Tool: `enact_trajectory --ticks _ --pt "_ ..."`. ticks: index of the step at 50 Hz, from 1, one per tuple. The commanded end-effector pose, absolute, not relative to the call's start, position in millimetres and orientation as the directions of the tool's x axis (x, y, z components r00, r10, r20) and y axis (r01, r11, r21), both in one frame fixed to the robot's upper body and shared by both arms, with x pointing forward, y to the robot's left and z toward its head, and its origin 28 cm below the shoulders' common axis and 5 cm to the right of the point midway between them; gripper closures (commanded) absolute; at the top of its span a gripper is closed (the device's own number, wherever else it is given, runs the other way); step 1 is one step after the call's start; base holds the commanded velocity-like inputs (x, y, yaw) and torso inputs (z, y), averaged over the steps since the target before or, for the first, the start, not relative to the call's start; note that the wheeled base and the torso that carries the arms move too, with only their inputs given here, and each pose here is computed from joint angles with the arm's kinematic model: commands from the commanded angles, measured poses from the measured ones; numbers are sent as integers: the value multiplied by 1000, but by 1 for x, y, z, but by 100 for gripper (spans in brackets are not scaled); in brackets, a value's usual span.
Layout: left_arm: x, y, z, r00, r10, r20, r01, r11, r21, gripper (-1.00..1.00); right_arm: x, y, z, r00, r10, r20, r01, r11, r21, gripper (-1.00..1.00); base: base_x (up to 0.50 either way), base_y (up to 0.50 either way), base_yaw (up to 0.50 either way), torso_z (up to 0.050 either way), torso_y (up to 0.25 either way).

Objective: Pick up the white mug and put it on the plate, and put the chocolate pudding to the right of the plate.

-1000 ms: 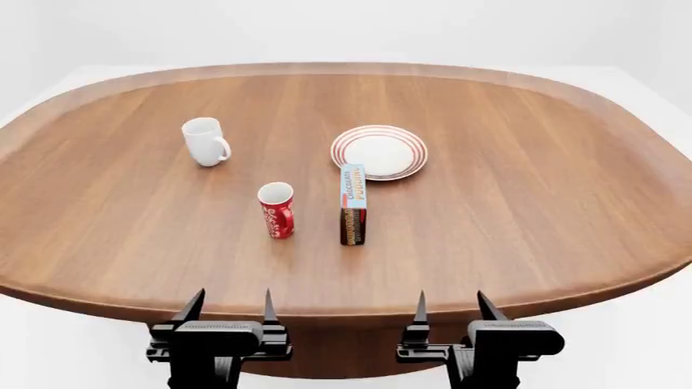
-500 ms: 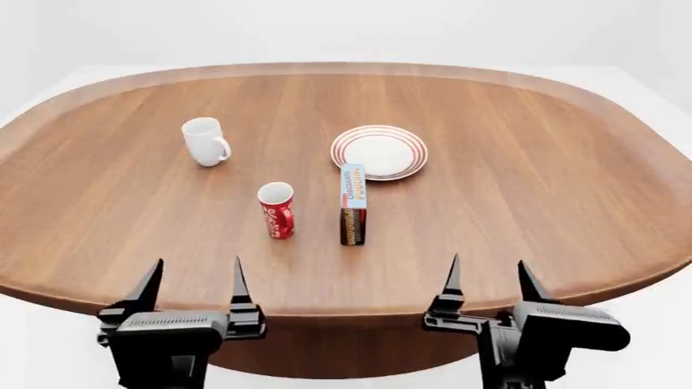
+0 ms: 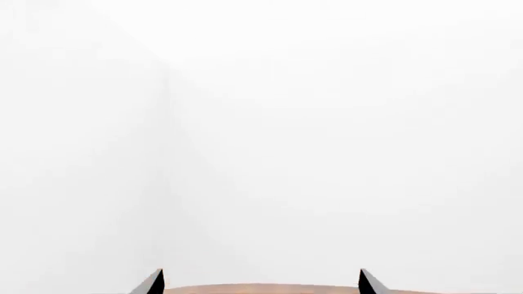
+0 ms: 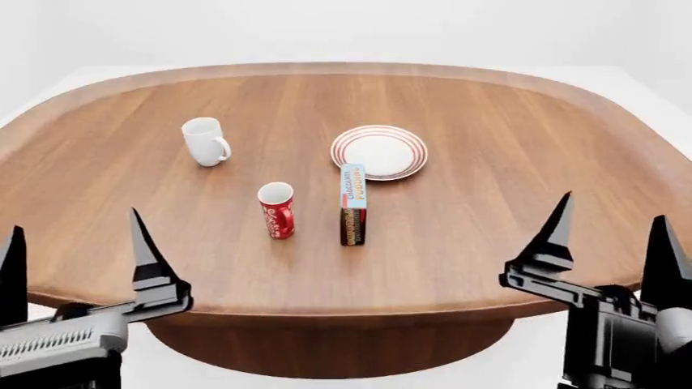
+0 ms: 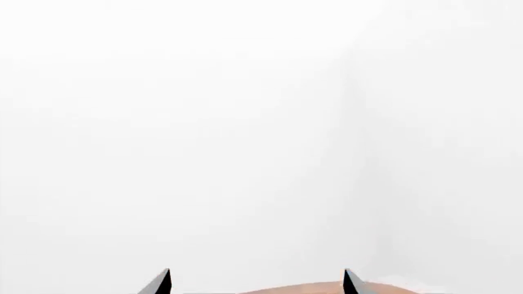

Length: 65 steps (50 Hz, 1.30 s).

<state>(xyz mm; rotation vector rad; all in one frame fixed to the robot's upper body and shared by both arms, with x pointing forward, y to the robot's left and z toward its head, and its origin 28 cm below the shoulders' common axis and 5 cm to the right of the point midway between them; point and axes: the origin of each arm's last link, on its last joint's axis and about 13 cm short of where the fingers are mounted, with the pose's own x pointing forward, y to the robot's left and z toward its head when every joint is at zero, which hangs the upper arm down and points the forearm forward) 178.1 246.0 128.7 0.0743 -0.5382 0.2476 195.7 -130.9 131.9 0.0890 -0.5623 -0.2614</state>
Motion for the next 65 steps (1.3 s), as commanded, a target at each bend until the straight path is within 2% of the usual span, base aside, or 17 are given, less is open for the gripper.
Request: enact_trajectory --ticks 1,20,28,56,65 --pt "163 257 154 722 291 627 -354 935 -26 -100 184 -139 157 708 -310 635 255 950 180 -100 0 0 0 0 0" --pt "143 273 176 620 352 702 -436 897 -65 -100 174 -144 174 610 -314 727 273 945 180 -100 0 0 0 0 0" --pt "137 278 181 591 367 718 -456 887 -78 -100 169 -144 175 531 -311 788 272 943 189 -100 120 0 0 0 0" --pt "139 274 179 610 343 714 -427 902 -69 -100 166 -128 174 592 -189 784 182 978 98 -100 486 -75 0 0 0" --pt "139 274 178 613 343 712 -426 902 -68 -100 166 -126 173 590 -166 790 184 981 69 -100 500 32 0 0 0"
